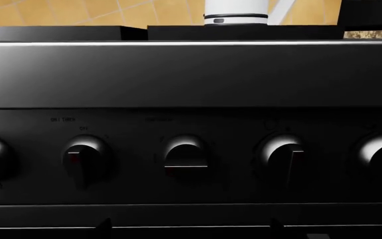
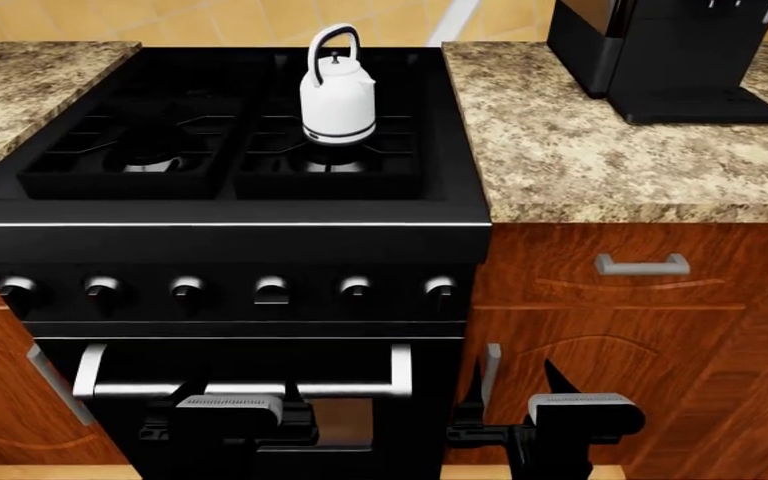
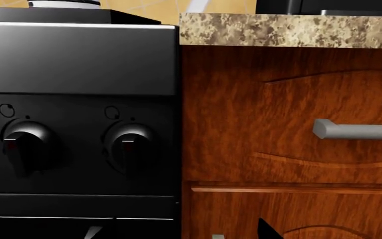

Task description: Turn on the front right burner of the stove.

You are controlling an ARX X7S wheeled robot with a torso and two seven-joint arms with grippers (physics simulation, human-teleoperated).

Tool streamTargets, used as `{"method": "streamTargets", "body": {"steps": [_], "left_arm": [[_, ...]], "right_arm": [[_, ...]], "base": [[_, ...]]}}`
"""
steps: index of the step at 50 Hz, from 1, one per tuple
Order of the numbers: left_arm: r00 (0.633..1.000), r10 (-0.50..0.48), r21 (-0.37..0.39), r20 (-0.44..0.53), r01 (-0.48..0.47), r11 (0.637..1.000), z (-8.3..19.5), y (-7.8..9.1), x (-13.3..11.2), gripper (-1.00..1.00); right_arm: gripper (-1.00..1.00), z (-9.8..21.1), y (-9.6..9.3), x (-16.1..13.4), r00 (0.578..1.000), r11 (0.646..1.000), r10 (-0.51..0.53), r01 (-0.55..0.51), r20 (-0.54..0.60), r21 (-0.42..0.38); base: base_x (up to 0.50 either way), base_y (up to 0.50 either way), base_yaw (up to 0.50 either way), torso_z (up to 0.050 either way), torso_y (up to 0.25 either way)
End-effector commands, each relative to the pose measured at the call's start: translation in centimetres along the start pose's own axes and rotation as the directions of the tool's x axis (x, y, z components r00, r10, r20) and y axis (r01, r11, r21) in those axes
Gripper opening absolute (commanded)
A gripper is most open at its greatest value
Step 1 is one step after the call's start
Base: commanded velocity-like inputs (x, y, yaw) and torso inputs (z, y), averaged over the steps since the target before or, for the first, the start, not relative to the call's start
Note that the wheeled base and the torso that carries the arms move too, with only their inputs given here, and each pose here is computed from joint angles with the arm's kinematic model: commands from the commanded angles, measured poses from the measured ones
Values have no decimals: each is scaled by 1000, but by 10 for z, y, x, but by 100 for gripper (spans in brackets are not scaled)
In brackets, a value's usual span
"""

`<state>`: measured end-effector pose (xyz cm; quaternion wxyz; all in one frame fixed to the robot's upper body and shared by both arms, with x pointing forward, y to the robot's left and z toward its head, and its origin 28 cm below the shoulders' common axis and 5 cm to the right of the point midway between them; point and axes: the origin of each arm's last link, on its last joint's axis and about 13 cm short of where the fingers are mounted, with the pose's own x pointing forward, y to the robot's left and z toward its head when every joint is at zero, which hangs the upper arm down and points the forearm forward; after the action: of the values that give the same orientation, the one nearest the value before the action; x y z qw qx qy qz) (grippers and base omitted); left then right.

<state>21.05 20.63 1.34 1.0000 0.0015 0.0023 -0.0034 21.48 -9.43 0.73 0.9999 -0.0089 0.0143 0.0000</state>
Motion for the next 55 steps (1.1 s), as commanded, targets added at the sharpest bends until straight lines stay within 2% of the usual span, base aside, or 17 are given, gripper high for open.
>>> {"method": "streamTargets", "body": {"steps": [1,19,33,46,55], "left_arm": [[1000,1,-3,1,-1,1000,1,0,0,100],[1000,2,-4,11,-2,1000,1,1,0,100],[1000,2,-9,16,-2,1000,0,1,1,100],[1000,2,-7,19,-1,1000,1,0,1,100],[1000,0,-6,21,1,1000,1,0,0,100]], "right_arm": [[100,1,0,0,1000,1000,-2,2,1,0],[100,0,0,0,1000,1000,-7,7,0,-6],[100,3,0,0,1000,999,-22,22,-3,-37],[100,3,-2,1,1000,999,-25,24,-4,-26],[100,2,-3,1,1000,1000,-26,26,-14,-14]], "base": [[0,0,0,-37,0],[0,0,0,-32,1],[0,28,0,0,0],[0,356,0,0,0],[13,8,0,0,0]]}}
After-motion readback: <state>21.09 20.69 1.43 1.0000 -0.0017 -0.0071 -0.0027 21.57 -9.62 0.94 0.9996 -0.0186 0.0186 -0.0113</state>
